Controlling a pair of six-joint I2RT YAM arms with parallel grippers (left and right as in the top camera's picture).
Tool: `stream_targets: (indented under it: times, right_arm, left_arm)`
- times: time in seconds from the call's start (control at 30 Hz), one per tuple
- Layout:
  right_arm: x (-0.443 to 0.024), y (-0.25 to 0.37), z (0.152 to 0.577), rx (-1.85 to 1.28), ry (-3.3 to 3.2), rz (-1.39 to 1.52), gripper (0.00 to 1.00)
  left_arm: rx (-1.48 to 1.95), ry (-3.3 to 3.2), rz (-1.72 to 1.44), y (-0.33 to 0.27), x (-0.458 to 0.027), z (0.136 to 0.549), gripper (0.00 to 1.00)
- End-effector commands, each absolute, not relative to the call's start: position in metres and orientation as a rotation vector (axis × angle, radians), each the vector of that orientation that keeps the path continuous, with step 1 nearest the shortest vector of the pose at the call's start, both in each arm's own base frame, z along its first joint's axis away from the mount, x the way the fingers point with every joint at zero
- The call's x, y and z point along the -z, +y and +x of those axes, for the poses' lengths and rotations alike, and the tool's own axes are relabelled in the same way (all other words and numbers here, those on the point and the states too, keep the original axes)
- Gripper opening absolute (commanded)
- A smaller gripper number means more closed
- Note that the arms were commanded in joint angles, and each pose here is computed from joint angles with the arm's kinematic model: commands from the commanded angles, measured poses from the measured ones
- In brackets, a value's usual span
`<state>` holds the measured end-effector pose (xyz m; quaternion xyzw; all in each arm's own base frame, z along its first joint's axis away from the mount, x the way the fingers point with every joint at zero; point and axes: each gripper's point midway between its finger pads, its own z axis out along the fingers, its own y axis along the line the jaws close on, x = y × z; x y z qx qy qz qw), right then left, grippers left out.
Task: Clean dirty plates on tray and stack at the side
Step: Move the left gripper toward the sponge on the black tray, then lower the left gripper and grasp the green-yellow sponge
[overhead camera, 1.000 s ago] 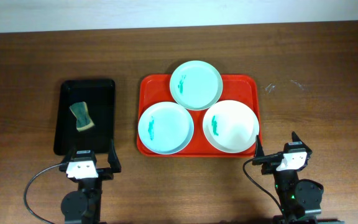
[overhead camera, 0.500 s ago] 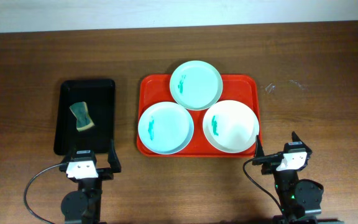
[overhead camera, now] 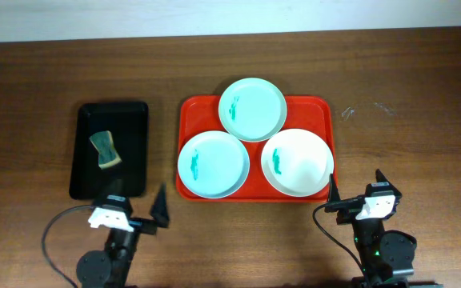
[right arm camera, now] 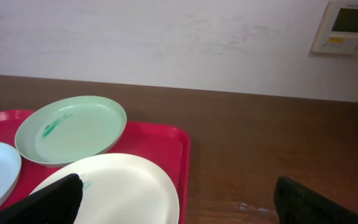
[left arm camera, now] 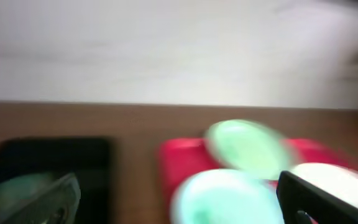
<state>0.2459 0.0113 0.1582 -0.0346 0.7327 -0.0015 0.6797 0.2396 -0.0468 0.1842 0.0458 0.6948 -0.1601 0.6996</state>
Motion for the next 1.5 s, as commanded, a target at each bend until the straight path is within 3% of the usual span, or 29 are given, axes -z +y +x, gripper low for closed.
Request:
stream_targets:
  times: [0.0,0.13,0.3,0.5,0.63,0.8,0.9,1.07,1.47]
  right_arm:
    - [-0.155,0.010,0.246,0.008,1.649,-0.067,0.98]
    - [-0.155,0.010,0.246,0.008,1.649,-0.067,0.99]
    - [-0.155,0.010,0.246,0.008,1.649,-0.067,0.98]
    - [-0.155,0.010,0.246,0.008,1.649,-0.067,0.99]
    - [-0.155,0.010,0.246,0.008,1.649,-0.067,0.98]
    - [-0.155,0.010,0.246,0.008,1.649,-0.067,0.98]
    - [-0.155,0.010,0.246,0.008,1.649,-0.067,0.98]
    - [-0.155,0.010,0.246,0.008,1.649,-0.067,0.98]
    - [-0.155,0.010,0.246,0.008,1.649,-0.067,0.98]
  left_arm:
    - [0.673,1.419,0.362,-0.102,-0.214,0.208,0.99]
    - [0.590,1.178,0.422,-0.100,-0.267,0.193,0.99]
    - [0.467,1.093,0.257,-0.071,-0.309,0.196,0.99]
    - [0.316,1.217,0.154,-0.046,-0.340,0.227,0.99]
    - [0.210,1.695,0.111,-0.031,-0.300,0.285,0.99]
    - [0.415,2.047,0.187,-0.057,-0.275,0.324,0.99]
    - [0.231,2.212,-0.097,-0.014,-0.254,0.358,0.99]
    - [-0.052,2.297,-0.723,0.071,-0.207,0.373,0.99]
    - [-0.106,2.487,-0.928,0.122,-0.080,0.401,0.99]
